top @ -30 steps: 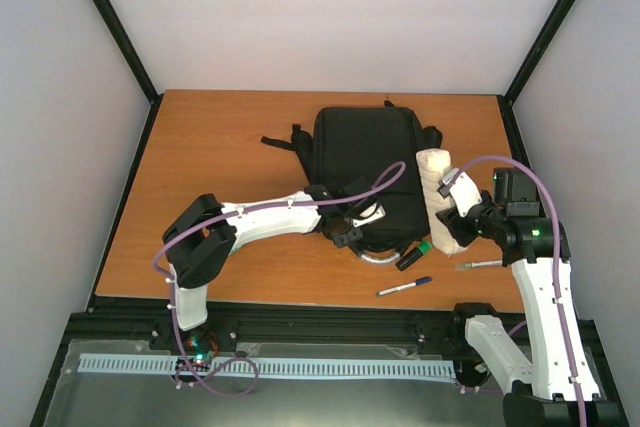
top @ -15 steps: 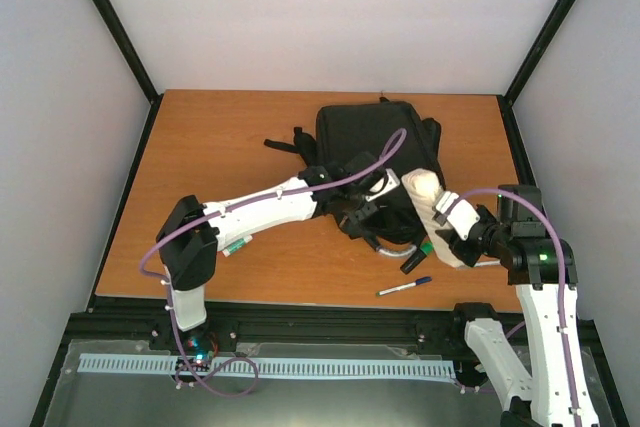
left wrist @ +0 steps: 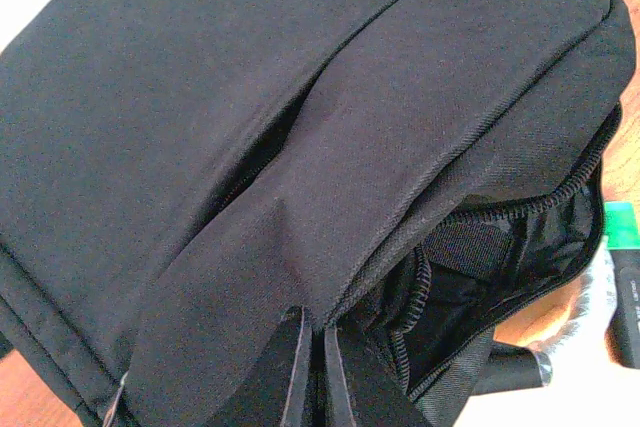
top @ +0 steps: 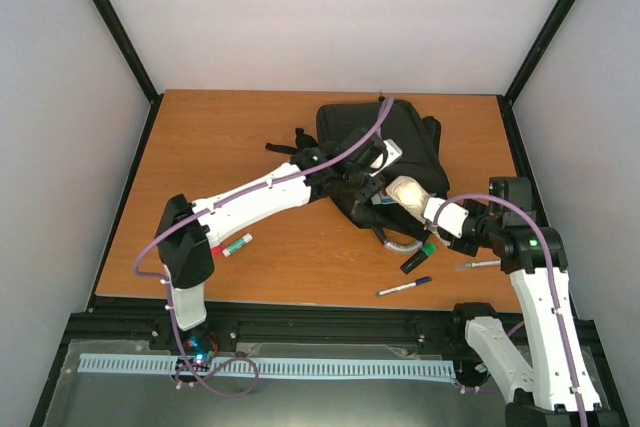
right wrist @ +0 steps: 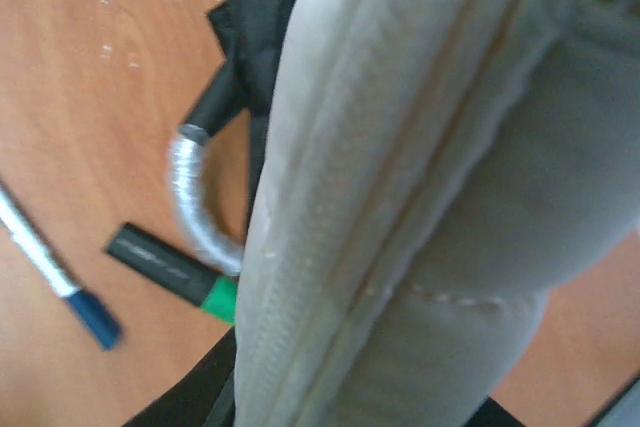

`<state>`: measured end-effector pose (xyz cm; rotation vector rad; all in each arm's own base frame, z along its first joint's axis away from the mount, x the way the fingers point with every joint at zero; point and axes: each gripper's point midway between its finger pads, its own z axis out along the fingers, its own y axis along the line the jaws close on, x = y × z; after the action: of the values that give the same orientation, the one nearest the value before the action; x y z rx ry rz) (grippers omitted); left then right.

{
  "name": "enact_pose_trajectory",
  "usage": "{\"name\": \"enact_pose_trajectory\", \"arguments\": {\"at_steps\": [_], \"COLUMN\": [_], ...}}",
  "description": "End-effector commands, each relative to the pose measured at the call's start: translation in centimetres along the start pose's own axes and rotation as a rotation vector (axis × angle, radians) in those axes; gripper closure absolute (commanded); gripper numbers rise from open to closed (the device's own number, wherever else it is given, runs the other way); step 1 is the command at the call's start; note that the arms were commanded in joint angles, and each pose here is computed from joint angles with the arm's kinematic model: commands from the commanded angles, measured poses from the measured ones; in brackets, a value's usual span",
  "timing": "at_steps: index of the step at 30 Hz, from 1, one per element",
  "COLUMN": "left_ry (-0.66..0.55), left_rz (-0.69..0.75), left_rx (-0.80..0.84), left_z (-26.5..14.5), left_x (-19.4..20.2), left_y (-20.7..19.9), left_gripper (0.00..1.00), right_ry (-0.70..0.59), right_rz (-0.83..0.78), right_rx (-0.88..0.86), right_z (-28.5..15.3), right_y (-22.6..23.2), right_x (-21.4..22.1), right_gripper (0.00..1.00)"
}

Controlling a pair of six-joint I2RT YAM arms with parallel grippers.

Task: Pack the student bag
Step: Pick up the stationery from the center of the board, then place the stationery in the student bag.

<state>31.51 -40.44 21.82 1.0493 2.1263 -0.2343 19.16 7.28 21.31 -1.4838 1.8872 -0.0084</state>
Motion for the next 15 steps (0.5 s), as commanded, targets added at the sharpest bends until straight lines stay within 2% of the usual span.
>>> {"name": "enact_pose_trajectory", "arguments": {"at_steps": [1, 9, 15], "left_ry": [-0.190, -0.209, -0.222], "left_rz": [-0.122, -0.193, -0.200], "left_rx": [0.015, -0.024, -0.031], "left_z": [-4.1, -4.6, -5.2], "left_x": [-5.4, -4.8, -4.0], "left_y": [2.2, 4.1, 4.6], "left_gripper": [0.99, 0.99, 0.99], "right_ry": [0.003, 0.073, 0.145], "right_rz": [-0.250, -0.433, -0.447], "right_rx": [0.159, 0.147, 0.208], "right_z": [0.5, 5.2, 8.3], "right_y": [-3.4, -3.2, -4.0], "right_x": [-0.9, -1.8, -1.7], "right_gripper": [0.74, 0.77, 0.79]}}
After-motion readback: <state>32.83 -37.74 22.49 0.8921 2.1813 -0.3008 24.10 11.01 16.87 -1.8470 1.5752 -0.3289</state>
